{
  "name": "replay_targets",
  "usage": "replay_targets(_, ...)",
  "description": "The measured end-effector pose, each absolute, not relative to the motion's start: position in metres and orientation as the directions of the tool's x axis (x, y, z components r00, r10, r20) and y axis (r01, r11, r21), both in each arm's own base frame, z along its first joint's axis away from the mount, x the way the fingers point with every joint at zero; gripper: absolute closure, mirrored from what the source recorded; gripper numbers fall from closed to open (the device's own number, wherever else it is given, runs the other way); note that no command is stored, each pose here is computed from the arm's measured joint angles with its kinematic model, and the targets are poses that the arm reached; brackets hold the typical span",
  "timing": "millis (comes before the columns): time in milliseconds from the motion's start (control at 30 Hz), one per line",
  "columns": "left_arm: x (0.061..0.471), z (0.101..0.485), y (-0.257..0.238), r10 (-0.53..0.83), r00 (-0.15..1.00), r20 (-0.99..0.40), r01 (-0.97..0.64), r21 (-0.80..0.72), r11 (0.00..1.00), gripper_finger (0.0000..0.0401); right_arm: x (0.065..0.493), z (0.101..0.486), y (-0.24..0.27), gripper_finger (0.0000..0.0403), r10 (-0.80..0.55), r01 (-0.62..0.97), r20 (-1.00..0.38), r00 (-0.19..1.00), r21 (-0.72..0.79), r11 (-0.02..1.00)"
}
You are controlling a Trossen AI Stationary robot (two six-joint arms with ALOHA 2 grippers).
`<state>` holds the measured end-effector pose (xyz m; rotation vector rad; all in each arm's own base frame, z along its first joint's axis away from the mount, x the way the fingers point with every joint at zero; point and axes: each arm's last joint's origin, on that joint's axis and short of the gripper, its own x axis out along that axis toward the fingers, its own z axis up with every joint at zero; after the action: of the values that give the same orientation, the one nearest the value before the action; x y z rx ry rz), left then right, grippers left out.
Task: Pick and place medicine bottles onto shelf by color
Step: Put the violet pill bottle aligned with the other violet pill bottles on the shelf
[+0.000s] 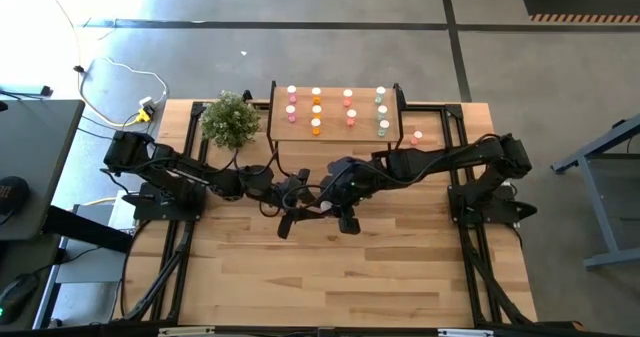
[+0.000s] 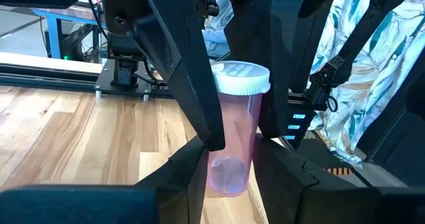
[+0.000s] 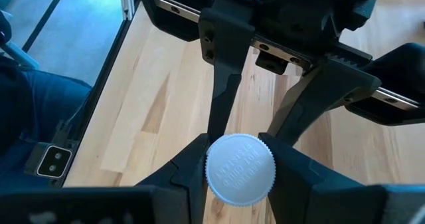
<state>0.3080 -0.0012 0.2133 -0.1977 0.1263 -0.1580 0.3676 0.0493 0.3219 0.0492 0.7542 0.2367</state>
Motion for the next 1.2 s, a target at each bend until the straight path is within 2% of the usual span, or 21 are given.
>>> replay_targets(600,0.3080,0.2133,-0.0012,-0.167,0.980,-0.110,0.144,-0.197,0.970,0.0300,0.3677,0.3219,0.0492,0.0283,0.225,-0.194,-0.673,0.705,0.123,0.973)
replay_targets(733,0.3080,0.2132,-0.0010,-0.165,0.980,-0.111,0.141,-0.193,0.971,0.0300,0.3678,0.3220,0.0489,0.0262,0.214,-0.185,-0.673,0.708,0.116,0.976)
replay_targets(1033,0.3080,0.2131,-0.0008,-0.161,0.981,-0.112,0.140,-0.179,0.974,0.0300,0.3690,0.3232,0.0487,0.0184,0.197,-0.156,-0.662,0.723,0.122,0.980)
replay_targets(1200,0.3079,0.2140,-0.0012,-0.167,0.980,-0.106,0.148,-0.170,0.974,0.0300,0.3680,0.3262,0.0416,0.0174,0.176,-0.112,-0.660,0.730,0.138,0.984)
